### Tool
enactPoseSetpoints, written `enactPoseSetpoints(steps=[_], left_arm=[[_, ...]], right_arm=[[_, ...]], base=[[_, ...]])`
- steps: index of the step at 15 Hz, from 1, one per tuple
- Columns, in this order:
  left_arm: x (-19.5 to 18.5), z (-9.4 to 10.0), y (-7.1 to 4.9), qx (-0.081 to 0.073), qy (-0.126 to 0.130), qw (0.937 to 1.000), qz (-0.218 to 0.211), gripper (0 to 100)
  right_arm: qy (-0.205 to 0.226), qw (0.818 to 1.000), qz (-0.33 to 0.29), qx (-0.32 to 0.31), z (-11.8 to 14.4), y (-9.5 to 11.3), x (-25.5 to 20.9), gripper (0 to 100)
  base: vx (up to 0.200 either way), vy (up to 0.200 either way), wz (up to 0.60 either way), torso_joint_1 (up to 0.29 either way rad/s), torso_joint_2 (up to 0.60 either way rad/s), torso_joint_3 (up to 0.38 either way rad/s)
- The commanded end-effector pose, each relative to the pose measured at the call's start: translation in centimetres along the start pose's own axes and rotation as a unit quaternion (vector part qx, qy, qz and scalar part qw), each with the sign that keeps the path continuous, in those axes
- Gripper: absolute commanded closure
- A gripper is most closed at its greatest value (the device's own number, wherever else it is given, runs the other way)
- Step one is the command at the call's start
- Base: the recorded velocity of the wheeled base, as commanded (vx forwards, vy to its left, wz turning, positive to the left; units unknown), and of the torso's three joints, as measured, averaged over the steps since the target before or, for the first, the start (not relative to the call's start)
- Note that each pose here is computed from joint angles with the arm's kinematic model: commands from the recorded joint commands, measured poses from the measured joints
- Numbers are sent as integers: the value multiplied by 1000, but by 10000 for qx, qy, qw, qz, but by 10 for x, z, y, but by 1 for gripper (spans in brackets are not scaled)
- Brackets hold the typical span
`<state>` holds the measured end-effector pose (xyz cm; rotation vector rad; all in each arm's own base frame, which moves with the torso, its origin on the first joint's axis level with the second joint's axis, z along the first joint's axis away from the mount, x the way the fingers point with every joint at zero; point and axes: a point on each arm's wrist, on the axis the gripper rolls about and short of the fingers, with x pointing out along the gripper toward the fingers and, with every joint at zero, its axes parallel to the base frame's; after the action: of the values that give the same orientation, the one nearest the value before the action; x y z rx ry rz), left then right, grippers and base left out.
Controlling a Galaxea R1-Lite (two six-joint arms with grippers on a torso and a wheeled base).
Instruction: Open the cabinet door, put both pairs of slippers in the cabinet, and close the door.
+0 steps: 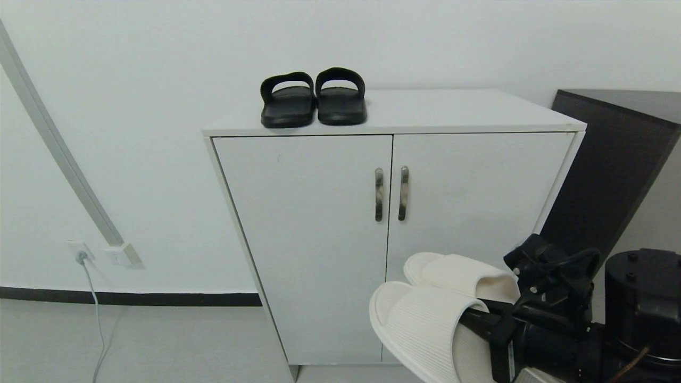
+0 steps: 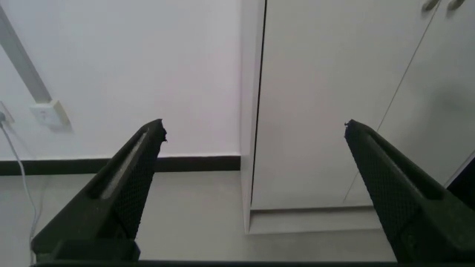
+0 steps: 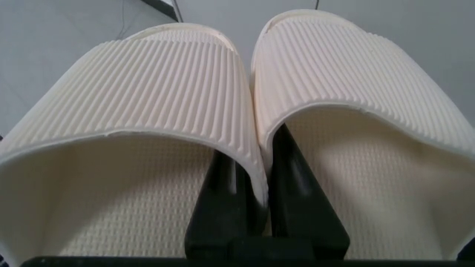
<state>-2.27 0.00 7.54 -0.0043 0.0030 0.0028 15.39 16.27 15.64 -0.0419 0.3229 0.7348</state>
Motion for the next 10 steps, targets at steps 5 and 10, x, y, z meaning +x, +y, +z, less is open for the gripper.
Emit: enactPoseSetpoints(steps=[5,10], left_arm=[[0,0,0,-17,8,10000,2,0],[0,0,0,-17,-7,10000,17,0]], right_arm=[[85,9999,-17,-54,-4,-1,0,100],[102,9999,-11,-101,-6,-1,-2,100]], base=[[0,0,0,-35,403,358],[0,0,0,-5,68,72]])
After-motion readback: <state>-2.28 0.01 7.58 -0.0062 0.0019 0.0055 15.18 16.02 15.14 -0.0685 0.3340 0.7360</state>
